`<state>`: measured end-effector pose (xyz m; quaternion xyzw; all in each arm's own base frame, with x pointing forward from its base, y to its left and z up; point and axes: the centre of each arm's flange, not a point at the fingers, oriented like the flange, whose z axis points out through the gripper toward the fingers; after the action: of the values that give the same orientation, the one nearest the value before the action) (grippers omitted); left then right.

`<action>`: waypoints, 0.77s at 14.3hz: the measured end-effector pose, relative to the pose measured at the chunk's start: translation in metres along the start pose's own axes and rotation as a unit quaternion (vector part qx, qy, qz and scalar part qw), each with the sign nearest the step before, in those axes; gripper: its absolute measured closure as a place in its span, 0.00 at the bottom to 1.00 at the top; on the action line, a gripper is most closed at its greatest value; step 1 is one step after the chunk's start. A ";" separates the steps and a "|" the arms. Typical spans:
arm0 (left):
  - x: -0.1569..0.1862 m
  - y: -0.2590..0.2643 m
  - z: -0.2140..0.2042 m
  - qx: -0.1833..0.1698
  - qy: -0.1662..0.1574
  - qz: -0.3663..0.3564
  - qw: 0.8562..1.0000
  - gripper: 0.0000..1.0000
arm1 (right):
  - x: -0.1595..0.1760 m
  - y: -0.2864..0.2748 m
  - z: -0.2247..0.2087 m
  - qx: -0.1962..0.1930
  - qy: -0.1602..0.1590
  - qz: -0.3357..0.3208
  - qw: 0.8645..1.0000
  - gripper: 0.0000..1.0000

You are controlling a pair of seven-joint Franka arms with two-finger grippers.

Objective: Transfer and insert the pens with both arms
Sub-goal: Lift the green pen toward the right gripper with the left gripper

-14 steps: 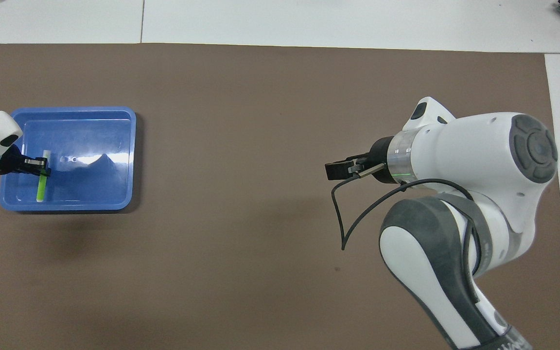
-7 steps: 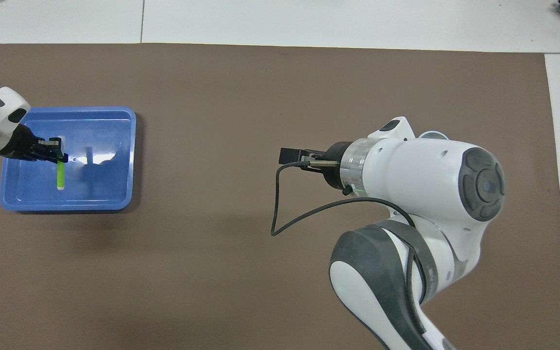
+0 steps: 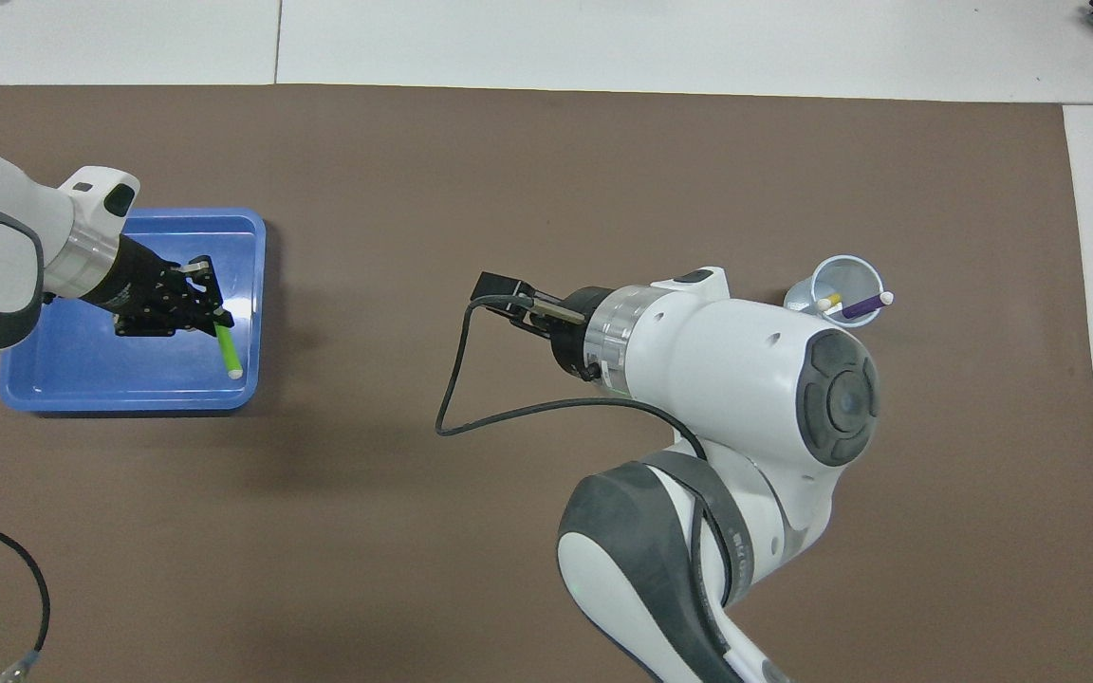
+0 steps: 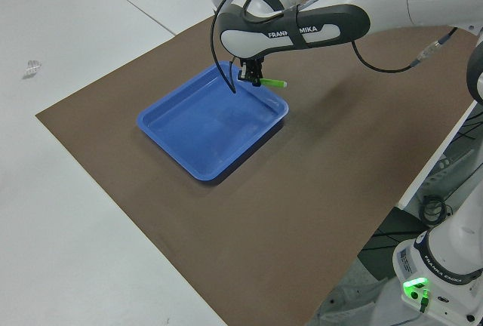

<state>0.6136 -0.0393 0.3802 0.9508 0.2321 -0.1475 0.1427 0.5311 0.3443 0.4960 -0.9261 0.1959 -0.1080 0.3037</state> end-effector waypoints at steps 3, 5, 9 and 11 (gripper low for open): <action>-0.025 0.038 0.011 -0.035 -0.034 -0.075 0.996 0.83 | -0.004 -0.014 0.009 0.015 0.006 0.042 0.999 0.03; -0.036 0.055 0.018 -0.054 -0.058 -0.124 0.989 0.83 | -0.012 -0.022 0.011 0.021 0.005 0.061 0.998 0.06; -0.059 0.089 0.026 -0.096 -0.113 -0.213 0.966 0.83 | -0.011 -0.021 0.015 0.023 0.010 0.064 0.998 0.15; -0.064 0.099 0.025 -0.124 -0.141 -0.231 0.955 0.83 | -0.012 -0.016 0.026 0.010 0.015 0.049 0.999 0.16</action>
<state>0.6012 -0.1575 0.3998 0.8153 0.4397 -0.2790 0.2531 0.5333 0.3749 0.4846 -0.9108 0.2444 -0.1082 0.3146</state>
